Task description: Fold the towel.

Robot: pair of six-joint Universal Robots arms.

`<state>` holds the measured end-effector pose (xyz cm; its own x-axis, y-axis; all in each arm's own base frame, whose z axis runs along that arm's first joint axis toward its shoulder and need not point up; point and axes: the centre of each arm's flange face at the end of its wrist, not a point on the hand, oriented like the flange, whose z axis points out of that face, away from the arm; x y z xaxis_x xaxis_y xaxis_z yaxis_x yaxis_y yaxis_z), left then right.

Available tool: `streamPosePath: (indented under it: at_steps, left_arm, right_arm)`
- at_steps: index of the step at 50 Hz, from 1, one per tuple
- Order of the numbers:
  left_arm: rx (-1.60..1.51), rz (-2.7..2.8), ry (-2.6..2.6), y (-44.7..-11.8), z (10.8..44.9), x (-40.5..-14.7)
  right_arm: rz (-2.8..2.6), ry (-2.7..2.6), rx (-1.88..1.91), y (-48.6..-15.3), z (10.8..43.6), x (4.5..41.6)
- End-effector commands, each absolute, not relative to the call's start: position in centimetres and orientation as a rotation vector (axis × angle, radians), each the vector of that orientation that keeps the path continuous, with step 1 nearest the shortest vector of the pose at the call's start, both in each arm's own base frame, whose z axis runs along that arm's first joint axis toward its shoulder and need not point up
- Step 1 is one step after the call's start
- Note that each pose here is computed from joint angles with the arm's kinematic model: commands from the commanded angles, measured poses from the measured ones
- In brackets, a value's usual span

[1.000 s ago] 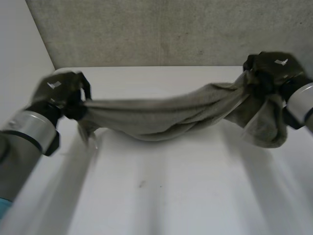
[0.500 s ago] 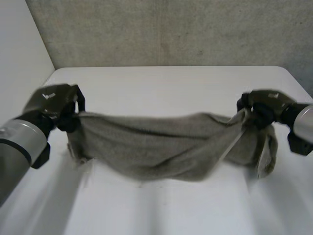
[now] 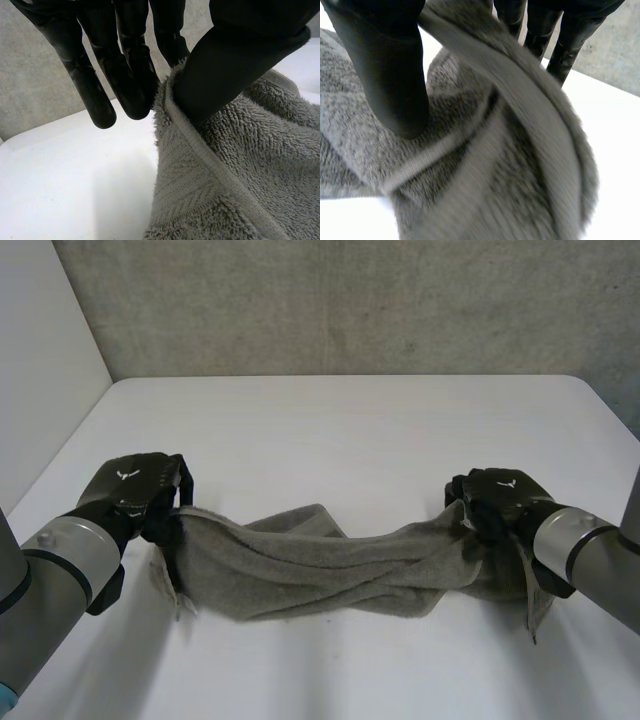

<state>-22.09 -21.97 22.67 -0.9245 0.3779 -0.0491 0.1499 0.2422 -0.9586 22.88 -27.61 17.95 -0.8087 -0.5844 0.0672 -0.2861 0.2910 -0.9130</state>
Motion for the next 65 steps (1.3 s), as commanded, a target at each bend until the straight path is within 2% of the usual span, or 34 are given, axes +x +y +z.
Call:
streamPosePath:
  at_steps: [1,24,30,36,38,40,41,42,43,44,45,46,47,48,49,50,51,54,57,60,61,62,63,65]
  left_arm:
    - [-0.499,1.759,-2.315,-22.0,22.6,-22.1]
    - [-0.504,1.759,-2.314,-21.9,22.3,-22.1]
    - [-0.509,1.779,-2.300,-22.2,22.3,-22.2]
    - [-0.512,1.871,-2.233,-25.3,22.6,-23.2]
    - [-0.530,1.906,-2.212,-26.4,23.0,-23.7]
    - [-0.579,2.024,-2.154,-29.5,24.6,-24.4]
    - [-0.579,2.024,-2.154,-29.5,24.6,-24.4]
    - [-0.594,2.106,-2.107,-31.2,25.9,-24.8]
    - [-0.604,2.201,-2.029,-32.7,27.8,-25.3]
    - [-0.604,2.202,-2.029,-32.7,27.9,-25.3]
    - [-0.578,2.310,-1.931,-34.3,30.3,-25.6]
    - [-0.578,2.311,-1.930,-34.3,30.3,-25.6]
    - [-0.530,2.423,-1.801,-35.4,33.3,-25.9]
    - [-0.469,2.524,-1.663,-36.1,36.3,-26.1]
    - [-0.468,2.525,-1.661,-36.1,36.3,-26.1]
    - [-0.405,2.607,-1.533,-36.4,38.9,-26.1]
    - [-0.350,2.663,-1.431,-36.4,41.0,-26.0]
    - [-0.297,2.697,-1.332,-36.1,42.9,-25.8]
    - [-0.298,2.678,-1.355,-36.1,42.4,-25.8]
    - [-0.313,2.650,-1.410,-36.2,41.1,-25.8]
    - [-0.330,2.618,-1.466,-36.2,39.7,-25.9]
    - [-0.348,2.582,-1.531,-36.2,38.1,-25.8]
    - [-0.348,2.582,-1.531,-36.2,38.1,-25.8]
    - [-0.392,2.489,-1.674,-36.0,34.3,-25.8]
  right_arm:
    - [-1.579,2.241,-0.814,-27.2,18.7,24.5]
    - [-1.657,2.323,-0.918,-29.7,17.1,24.9]
    - [-1.800,2.259,-0.980,-31.1,19.2,25.4]
    - [-1.964,2.158,-1.035,-33.3,21.8,26.6]
    - [-2.117,2.086,-1.081,-35.4,24.0,27.4]
    - [-2.200,2.044,-1.098,-36.4,25.1,27.7]
    - [-2.308,1.974,-1.111,-37.5,27.0,28.0]
    - [-2.309,1.974,-1.111,-37.5,27.0,28.0]
    - [-2.418,1.877,-1.106,-38.5,29.2,28.3]
    - [-2.561,1.762,-1.072,-39.7,31.8,28.3]
    - [-2.563,1.760,-1.071,-39.7,31.8,28.3]
    - [-2.704,1.605,-1.008,-40.5,34.6,28.5]
    - [-2.830,1.444,-0.937,-41.0,37.4,28.4]
    - [-2.831,1.442,-0.936,-41.0,37.5,28.4]
    - [-2.925,1.307,-0.862,-41.3,39.9,27.8]
    - [-2.972,1.241,-0.804,-41.5,41.1,27.2]
    - [-2.973,1.240,-0.803,-41.5,41.2,27.2]
    - [-2.978,1.182,-0.712,-41.7,42.7,26.0]
    - [-2.910,1.222,-0.677,-41.5,42.6,25.5]
    - [-2.776,1.330,-0.754,-41.2,40.5,25.9]
    - [-2.775,1.331,-0.754,-41.2,40.5,25.9]
    - [-2.689,1.381,-0.825,-41.0,38.9,26.2]
    - [-2.688,1.381,-0.826,-41.0,38.9,26.2]
    - [-2.531,1.480,-0.933,-40.7,35.3,26.7]
